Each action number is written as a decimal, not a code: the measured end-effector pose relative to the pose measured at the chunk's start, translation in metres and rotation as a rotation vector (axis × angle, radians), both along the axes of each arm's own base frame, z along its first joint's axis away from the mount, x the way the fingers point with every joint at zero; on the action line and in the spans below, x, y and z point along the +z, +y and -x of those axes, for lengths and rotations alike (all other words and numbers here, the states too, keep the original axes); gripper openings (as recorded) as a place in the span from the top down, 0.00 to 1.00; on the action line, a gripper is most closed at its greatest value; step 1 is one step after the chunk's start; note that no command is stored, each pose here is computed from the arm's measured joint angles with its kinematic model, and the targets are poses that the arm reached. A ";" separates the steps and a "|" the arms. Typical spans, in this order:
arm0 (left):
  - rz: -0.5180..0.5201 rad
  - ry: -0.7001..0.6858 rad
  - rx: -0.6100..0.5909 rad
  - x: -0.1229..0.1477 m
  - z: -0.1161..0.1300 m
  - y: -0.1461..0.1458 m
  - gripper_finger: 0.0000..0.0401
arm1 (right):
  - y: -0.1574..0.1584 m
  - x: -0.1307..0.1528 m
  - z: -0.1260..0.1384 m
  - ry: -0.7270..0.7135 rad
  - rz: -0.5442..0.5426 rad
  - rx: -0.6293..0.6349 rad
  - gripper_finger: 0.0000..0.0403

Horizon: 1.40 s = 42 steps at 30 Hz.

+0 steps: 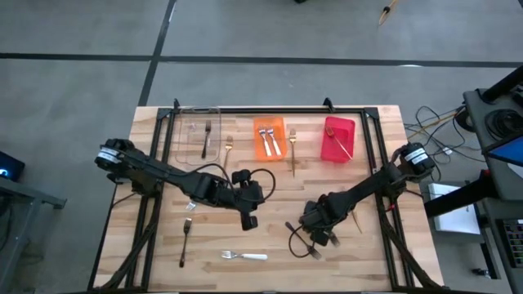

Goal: Sort silverware by color (type)
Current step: Put the right black fork into the transparent bin

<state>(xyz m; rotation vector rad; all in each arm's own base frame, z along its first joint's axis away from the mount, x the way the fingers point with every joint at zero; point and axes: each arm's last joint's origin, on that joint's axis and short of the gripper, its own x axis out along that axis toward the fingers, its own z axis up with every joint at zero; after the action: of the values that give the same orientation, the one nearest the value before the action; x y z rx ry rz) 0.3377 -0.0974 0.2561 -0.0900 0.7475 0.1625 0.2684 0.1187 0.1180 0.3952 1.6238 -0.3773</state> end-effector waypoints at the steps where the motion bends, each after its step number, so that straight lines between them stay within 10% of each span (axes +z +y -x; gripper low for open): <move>1: -0.006 0.002 -0.005 0.000 0.000 0.000 1.00 | 0.000 -0.004 -0.001 0.006 0.004 0.026 0.82; 15: -0.009 -0.030 -0.012 -0.001 -0.002 0.001 1.00 | 0.003 0.009 -0.001 -0.101 0.058 0.286 0.97; 21: 0.059 -0.238 -0.213 -0.014 -0.010 0.002 0.98 | 0.005 0.038 0.004 -0.297 0.349 0.392 0.98; 42: 0.015 -0.378 -0.035 -0.042 -0.004 0.024 0.59 | 0.008 0.057 0.003 -0.361 0.697 0.709 0.98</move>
<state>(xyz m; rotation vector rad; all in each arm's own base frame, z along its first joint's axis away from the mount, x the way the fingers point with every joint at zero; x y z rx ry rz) 0.3413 -0.0737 0.2140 -0.1177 0.3735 0.1021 0.2656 0.1268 0.1749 -0.6016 1.0907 -0.2793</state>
